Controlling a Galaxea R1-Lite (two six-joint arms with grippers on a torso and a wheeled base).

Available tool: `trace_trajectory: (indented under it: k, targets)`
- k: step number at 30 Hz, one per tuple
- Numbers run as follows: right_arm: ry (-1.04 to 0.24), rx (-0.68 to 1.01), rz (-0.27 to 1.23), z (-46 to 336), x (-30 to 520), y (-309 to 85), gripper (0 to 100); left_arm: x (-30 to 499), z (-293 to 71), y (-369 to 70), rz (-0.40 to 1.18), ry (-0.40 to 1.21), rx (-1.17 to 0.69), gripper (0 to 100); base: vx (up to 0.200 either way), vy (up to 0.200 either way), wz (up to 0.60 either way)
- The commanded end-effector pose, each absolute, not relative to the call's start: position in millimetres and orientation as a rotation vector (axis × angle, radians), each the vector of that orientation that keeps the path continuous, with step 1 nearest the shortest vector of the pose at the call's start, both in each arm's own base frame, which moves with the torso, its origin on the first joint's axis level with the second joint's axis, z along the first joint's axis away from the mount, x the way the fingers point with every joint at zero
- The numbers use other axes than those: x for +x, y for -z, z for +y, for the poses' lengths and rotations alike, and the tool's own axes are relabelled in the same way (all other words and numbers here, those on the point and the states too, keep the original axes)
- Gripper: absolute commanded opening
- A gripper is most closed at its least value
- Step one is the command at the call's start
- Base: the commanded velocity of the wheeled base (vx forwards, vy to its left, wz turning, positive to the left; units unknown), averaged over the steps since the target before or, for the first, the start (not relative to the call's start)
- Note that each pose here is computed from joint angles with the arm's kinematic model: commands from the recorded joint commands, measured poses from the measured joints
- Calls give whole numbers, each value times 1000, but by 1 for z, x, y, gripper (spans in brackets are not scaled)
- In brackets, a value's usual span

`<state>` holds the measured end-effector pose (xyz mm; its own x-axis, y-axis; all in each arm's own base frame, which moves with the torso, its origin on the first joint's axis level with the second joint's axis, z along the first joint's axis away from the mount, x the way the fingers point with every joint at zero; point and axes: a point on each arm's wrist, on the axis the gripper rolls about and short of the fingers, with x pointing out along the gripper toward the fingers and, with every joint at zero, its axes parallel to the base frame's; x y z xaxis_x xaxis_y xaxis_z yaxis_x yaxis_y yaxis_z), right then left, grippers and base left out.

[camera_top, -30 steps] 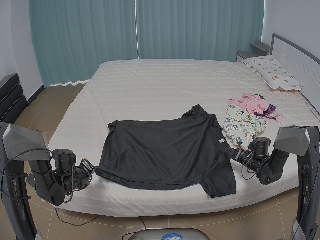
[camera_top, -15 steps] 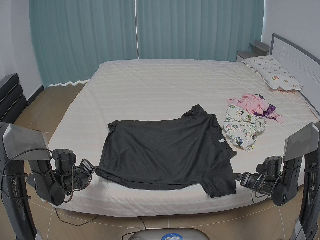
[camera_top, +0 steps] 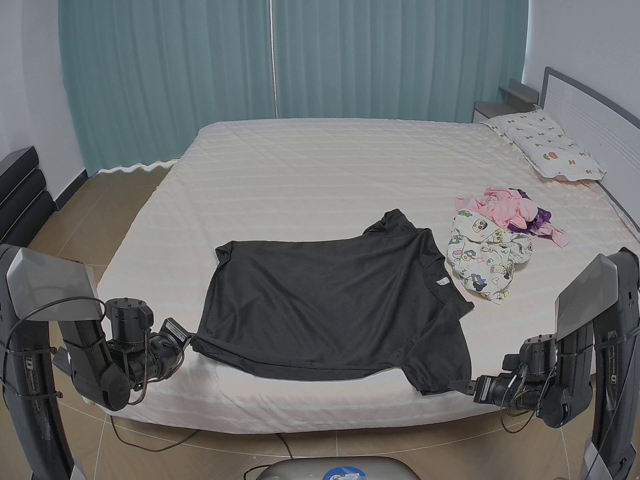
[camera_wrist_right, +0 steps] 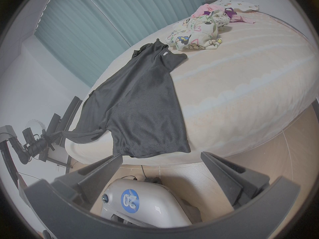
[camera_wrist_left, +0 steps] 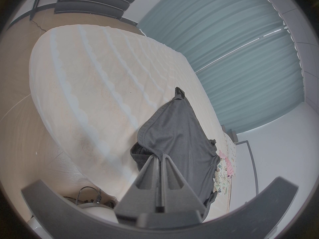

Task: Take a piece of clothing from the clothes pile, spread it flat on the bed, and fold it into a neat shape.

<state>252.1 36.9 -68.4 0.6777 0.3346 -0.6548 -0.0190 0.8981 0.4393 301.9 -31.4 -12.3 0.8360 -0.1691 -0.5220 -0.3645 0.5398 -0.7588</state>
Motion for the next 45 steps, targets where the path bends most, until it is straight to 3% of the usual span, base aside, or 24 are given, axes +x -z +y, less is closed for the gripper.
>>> trace_trajectory:
  k: [1,26,27,36,45]
  targets:
    - [-219,422,769,38,262,70,100,302,-31,13,593,-125,-1010,0,0,0,0]
    - [-256,425,761,44,281,80,100,302,-31,13,593,-125,-1010,0,0,0,0]
    - [-255,427,763,44,280,80,0,302,-32,13,594,-123,-1010,0,0,0,0]
    - [-227,440,755,36,274,72,0,302,-31,13,593,-125,-1010,0,0,0,0]
    - [-200,490,858,20,226,51,0,298,-33,12,605,-123,-1003,0,0,0,0]
